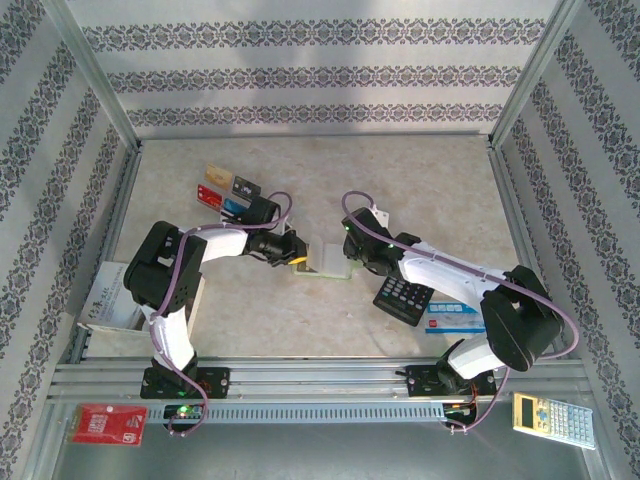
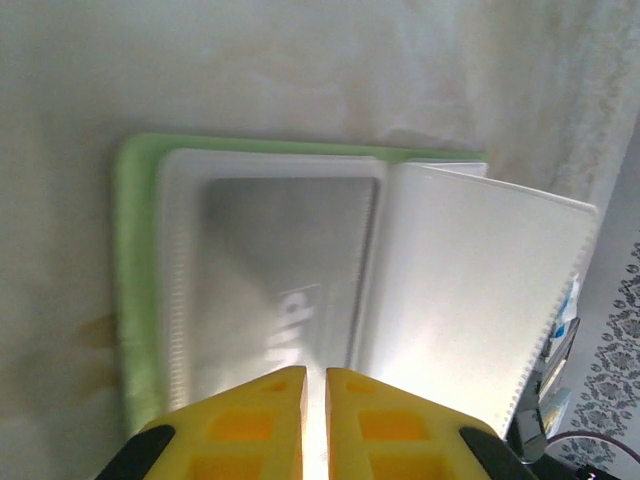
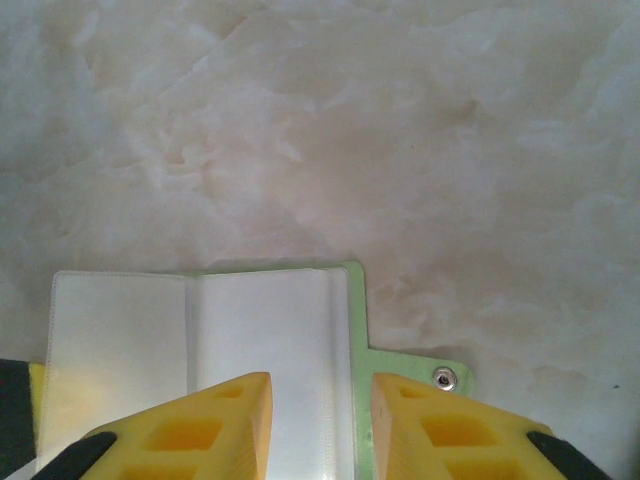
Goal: Take the credit cards out of the card holder
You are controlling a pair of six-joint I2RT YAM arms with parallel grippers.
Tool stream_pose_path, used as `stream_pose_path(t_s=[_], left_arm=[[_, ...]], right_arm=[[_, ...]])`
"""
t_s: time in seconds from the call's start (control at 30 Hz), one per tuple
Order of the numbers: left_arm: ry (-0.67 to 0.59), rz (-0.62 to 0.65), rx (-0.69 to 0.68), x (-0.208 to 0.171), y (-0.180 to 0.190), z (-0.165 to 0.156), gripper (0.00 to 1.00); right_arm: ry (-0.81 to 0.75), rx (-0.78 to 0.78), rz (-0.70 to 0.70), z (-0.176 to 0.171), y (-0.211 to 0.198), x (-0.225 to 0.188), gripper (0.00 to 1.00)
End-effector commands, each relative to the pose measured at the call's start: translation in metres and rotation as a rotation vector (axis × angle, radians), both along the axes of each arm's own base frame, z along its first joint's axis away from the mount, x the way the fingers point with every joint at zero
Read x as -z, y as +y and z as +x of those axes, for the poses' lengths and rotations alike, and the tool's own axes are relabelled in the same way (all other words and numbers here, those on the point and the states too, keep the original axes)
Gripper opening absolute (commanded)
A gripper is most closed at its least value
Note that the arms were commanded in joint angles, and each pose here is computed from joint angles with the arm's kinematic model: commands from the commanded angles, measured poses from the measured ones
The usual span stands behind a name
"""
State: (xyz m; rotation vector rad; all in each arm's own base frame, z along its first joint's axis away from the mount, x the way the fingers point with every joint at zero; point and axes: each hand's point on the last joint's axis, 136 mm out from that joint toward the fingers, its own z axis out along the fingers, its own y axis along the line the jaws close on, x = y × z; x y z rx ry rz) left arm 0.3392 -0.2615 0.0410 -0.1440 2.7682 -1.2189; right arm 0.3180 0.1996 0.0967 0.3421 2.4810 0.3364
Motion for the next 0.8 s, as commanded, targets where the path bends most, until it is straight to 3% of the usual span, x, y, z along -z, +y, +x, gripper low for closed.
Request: stream_pose_path(t_s=[0.0, 0.37, 0.6, 0.77], left_arm=[[-0.061, -0.023, 0.034, -0.027, -0.023, 0.002, 0.13], [-0.011, 0.054, 0.081, 0.004, -0.056, 0.0, 0.13], [0.036, 0.172, 0.089, 0.031, -0.052, -0.007, 0.13], [0.011, 0.155, 0.085, 0.01, -0.053, -0.005, 0.14]], right_arm=[[-0.004, 0.018, 0.053, 0.001, 0.0, 0.001, 0.32], [0.011, 0.051, 0.084, 0.0, -0.012, 0.012, 0.33], [0.029, 0.058, 0.1, 0.0, -0.016, 0.02, 0.32], [0.021, 0.031, 0.152, 0.003, -0.009, 0.017, 0.31]])
